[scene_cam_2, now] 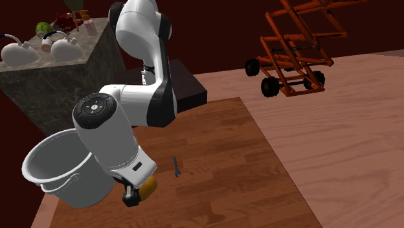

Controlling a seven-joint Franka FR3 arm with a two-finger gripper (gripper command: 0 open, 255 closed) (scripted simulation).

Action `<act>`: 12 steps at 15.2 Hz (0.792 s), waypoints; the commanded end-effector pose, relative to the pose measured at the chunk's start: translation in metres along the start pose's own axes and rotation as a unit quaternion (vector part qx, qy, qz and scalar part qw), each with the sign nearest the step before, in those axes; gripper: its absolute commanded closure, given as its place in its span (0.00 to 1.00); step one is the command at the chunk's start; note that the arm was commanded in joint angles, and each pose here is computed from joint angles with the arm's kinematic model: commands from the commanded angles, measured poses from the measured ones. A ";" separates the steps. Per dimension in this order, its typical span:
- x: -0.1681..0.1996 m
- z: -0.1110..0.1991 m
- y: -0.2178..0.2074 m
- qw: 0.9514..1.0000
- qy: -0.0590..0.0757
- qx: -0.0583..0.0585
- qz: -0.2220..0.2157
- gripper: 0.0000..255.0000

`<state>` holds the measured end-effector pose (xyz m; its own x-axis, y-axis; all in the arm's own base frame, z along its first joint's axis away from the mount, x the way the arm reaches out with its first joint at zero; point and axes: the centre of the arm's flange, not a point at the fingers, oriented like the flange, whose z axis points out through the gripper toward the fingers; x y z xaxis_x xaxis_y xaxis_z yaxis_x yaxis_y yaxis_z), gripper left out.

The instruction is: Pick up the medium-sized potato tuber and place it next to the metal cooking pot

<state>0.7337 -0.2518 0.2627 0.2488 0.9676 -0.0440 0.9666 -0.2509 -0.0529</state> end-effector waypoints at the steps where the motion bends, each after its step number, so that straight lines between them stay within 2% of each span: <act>1: 0.000 0.011 0.000 1.000 0.000 0.000 0.000 1.00; 12: 0.003 0.069 0.003 1.000 0.000 0.000 0.000 1.00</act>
<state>0.7334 -0.2512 0.1997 0.2486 0.9676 -0.0439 0.9666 -0.2508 -0.0530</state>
